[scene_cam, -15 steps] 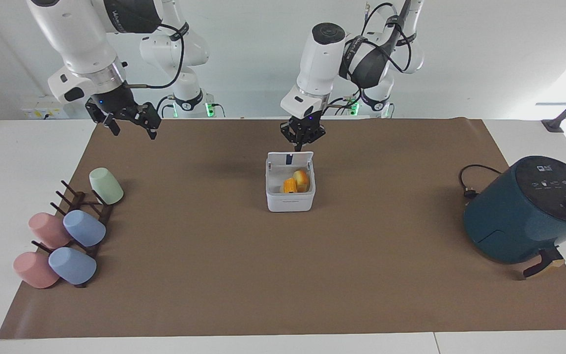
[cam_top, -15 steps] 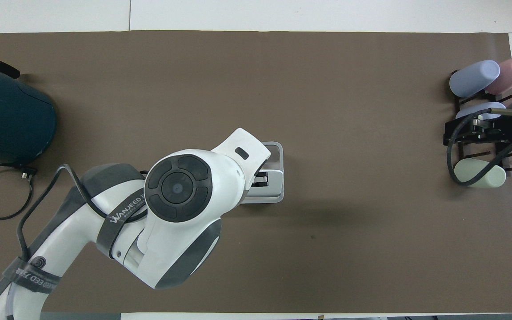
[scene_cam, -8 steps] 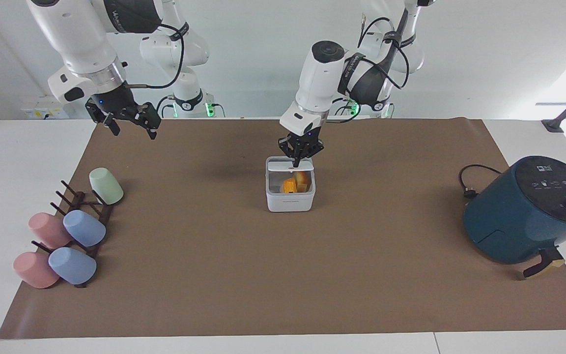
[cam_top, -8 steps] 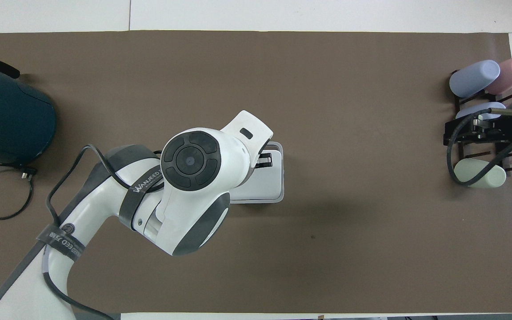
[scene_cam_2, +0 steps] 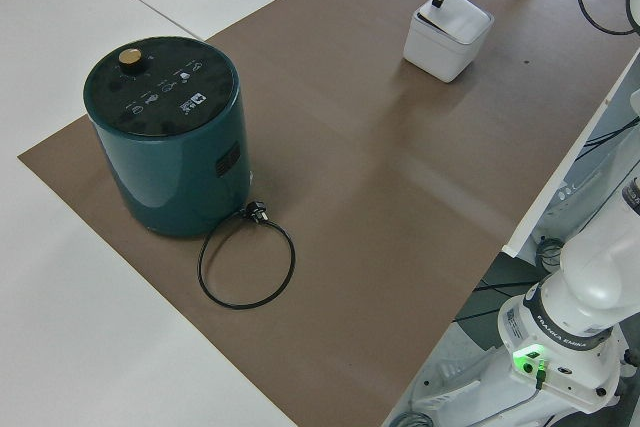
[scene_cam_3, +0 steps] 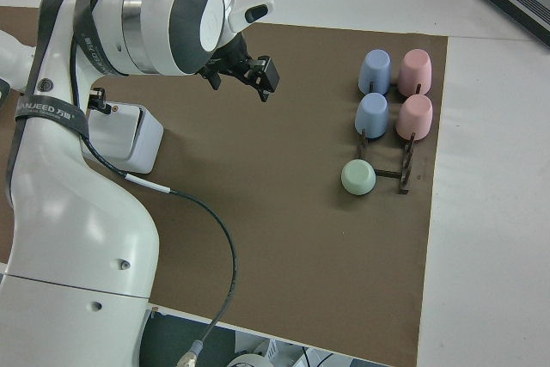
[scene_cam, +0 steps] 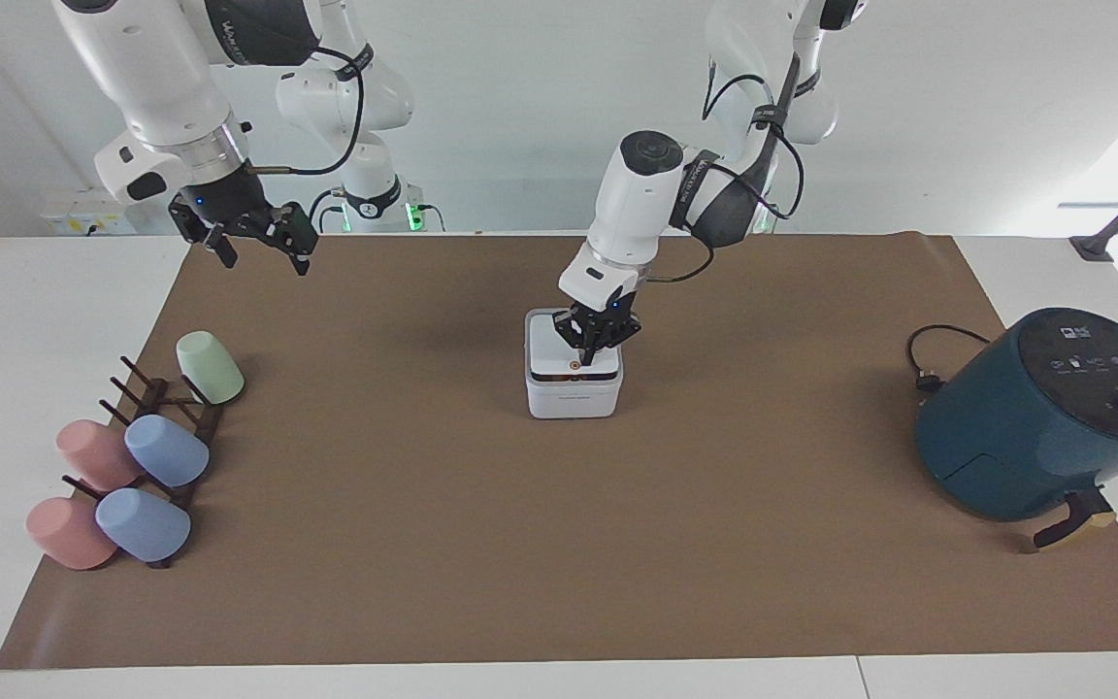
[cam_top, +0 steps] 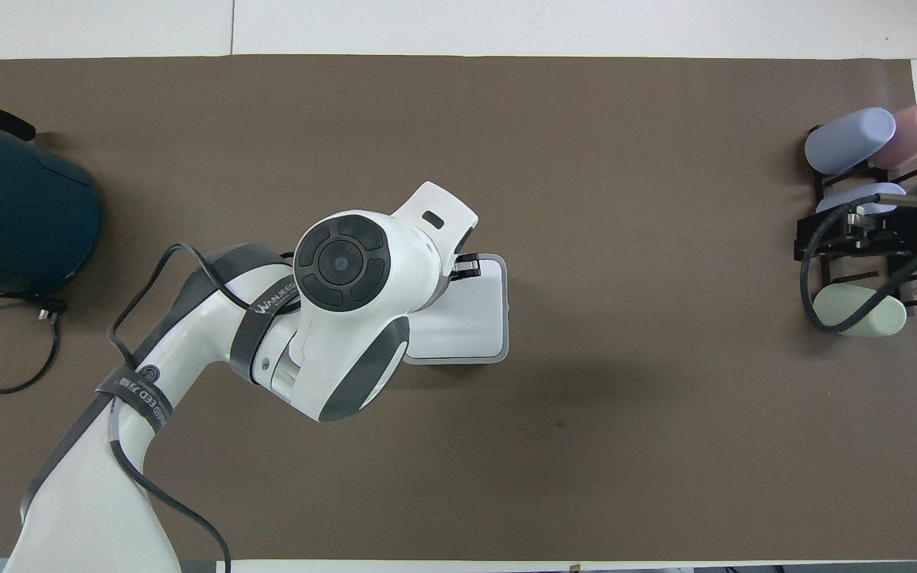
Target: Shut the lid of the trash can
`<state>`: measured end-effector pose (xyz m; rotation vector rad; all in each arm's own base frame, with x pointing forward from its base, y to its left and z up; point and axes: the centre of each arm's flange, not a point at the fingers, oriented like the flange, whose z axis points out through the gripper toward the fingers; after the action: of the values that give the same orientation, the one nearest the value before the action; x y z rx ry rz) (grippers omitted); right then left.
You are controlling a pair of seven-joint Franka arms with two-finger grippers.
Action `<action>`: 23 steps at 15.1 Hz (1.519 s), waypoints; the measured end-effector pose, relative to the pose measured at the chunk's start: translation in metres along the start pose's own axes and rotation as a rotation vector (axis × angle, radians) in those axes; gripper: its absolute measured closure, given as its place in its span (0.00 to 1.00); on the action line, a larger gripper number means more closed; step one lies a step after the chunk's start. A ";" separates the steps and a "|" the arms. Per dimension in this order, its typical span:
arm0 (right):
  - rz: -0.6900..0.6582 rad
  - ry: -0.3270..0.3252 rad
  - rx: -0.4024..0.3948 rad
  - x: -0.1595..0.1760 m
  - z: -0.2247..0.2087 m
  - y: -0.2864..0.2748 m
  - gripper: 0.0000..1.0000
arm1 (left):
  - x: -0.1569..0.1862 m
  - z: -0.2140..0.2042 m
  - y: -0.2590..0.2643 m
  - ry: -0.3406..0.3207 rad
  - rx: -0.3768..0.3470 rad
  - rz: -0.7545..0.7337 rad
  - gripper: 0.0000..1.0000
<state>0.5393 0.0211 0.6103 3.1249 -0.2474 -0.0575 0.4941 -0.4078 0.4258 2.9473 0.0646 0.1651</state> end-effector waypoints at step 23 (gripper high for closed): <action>0.000 0.000 0.000 0.000 0.000 0.000 0.00 | 0.030 -0.063 -0.011 -0.065 0.088 0.017 0.99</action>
<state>0.5393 0.0211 0.6103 3.1249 -0.2474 -0.0575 0.5160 -0.3843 0.4881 3.0395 0.0395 0.0710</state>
